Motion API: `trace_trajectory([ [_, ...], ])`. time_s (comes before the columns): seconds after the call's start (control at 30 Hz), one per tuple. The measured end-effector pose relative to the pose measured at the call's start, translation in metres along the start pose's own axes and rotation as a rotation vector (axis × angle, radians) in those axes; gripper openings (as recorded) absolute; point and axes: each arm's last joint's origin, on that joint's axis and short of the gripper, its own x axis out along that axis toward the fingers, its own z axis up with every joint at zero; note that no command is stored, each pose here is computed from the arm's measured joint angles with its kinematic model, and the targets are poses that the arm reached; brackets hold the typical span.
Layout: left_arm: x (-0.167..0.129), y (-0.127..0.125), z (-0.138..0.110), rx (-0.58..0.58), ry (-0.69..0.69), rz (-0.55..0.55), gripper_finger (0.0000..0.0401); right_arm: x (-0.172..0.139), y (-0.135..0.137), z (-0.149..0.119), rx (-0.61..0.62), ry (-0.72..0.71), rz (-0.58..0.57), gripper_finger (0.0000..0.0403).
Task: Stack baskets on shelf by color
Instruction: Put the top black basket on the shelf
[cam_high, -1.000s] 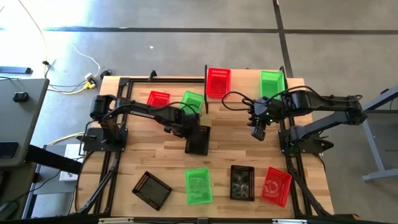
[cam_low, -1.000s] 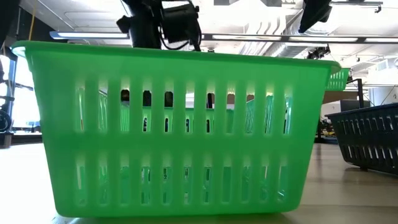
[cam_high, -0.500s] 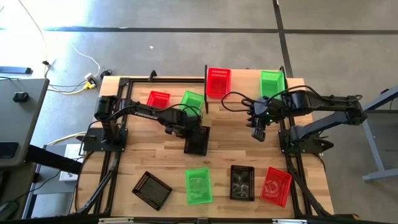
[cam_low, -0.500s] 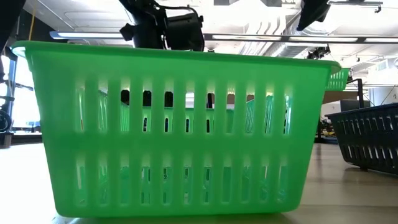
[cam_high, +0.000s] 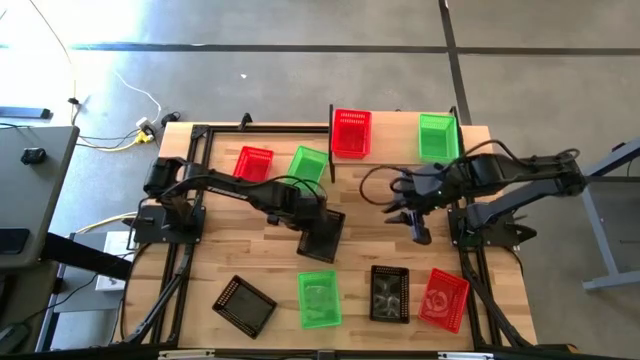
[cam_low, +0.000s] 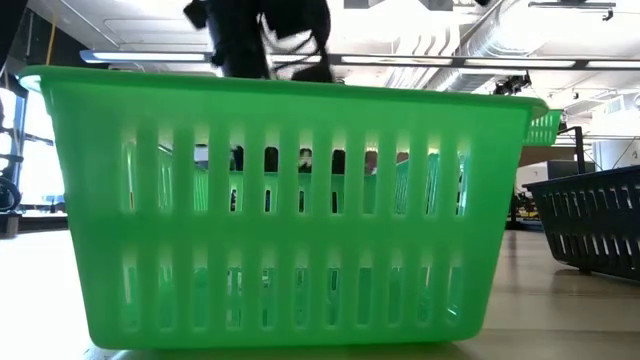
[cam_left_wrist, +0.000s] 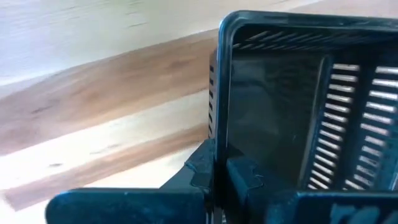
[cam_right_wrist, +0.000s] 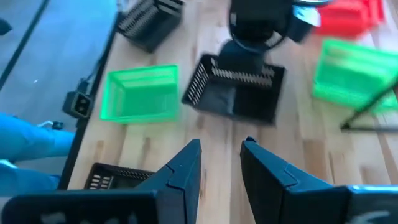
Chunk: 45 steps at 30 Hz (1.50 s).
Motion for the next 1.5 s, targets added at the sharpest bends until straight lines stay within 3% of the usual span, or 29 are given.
trace_trajectory([
  [0.23, -0.038, -0.026, -0.003, 0.023, -0.090, -0.021, 0.0002, 0.007, 0.016, 0.008, -0.113, -0.070, 0.058, 0.0099],
  [0.63, -0.091, -0.028, 0.006, -0.006, -0.235, 0.154, 0.0002, 0.069, 0.033, 0.030, -0.305, -0.139, 0.076, 0.0099],
  [0.97, -0.094, -0.027, 0.010, -0.118, -0.303, 0.162, 0.0003, 0.132, 0.028, 0.024, -0.461, 0.007, -0.137, 0.0099],
  [1.1, -0.094, -0.027, 0.013, -0.133, -0.317, 0.157, 0.0003, 0.148, 0.028, 0.022, -0.486, 0.030, -0.150, 0.0099],
  [1.33, -0.093, -0.029, 0.015, -0.148, -0.337, 0.134, 0.0003, 0.160, 0.028, 0.023, -0.473, 0.016, -0.173, 0.0099],
  [1.5, -0.093, -0.032, 0.016, -0.157, -0.343, 0.098, 0.0003, 0.162, 0.023, 0.023, -0.449, 0.022, -0.280, 0.0099],
])
